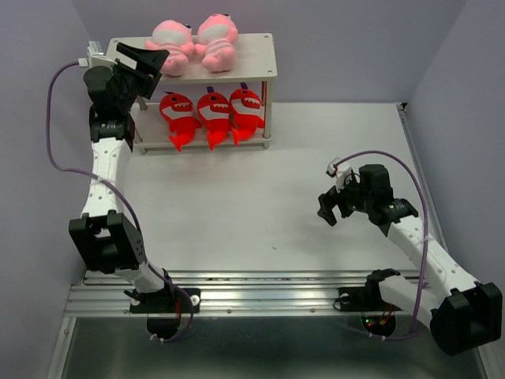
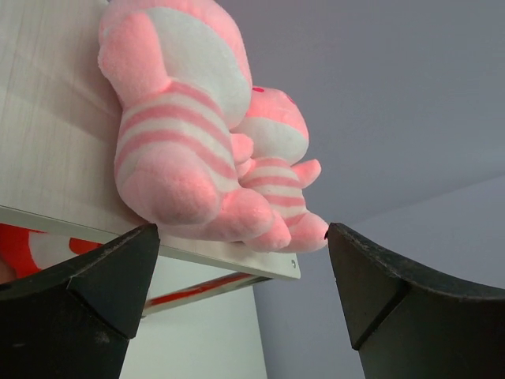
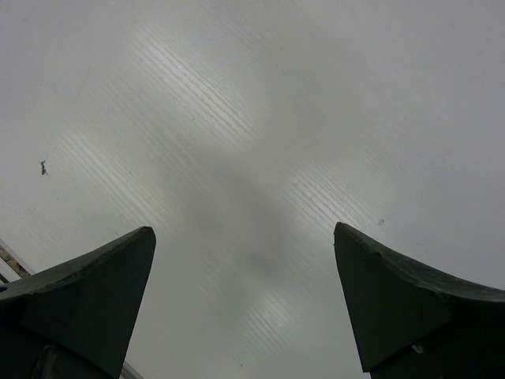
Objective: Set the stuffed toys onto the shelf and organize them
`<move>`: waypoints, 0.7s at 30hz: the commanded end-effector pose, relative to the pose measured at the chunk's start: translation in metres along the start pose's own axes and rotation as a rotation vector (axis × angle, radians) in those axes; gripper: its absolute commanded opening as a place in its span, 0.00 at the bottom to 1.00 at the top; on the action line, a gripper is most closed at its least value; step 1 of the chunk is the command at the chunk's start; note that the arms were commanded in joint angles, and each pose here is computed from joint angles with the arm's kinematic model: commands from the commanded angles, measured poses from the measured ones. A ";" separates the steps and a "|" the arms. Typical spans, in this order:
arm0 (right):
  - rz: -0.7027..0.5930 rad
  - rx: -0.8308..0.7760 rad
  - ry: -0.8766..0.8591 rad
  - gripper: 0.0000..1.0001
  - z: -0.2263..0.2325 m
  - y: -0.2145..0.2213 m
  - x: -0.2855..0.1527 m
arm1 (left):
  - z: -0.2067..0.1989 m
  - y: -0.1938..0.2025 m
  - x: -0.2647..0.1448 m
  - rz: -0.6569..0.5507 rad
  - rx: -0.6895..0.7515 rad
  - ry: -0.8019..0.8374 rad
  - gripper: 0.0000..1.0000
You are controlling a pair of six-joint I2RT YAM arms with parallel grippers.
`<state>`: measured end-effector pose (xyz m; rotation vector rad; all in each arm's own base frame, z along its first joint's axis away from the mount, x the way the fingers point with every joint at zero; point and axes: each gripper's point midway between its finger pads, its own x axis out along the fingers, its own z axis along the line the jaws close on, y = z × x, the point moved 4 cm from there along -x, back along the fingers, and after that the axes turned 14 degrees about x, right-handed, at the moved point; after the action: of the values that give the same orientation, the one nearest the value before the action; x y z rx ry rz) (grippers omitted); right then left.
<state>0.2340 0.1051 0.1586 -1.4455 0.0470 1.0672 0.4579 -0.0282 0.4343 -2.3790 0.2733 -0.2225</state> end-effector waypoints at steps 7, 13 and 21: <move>-0.059 -0.024 0.022 1.00 -0.005 -0.012 -0.003 | -0.047 -0.029 -0.055 -0.102 0.190 0.104 0.99; -0.103 0.000 0.098 1.00 -0.016 -0.021 -0.009 | -0.059 -0.016 -0.127 -0.170 0.407 0.054 0.99; -0.311 0.171 0.361 1.00 -0.042 -0.060 -0.037 | 0.042 0.072 -0.234 -0.204 0.709 -0.259 0.99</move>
<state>0.2476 0.0814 0.1769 -1.4441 0.1507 0.8248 0.2410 -0.0152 0.3846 -1.8844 -0.0798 -0.2463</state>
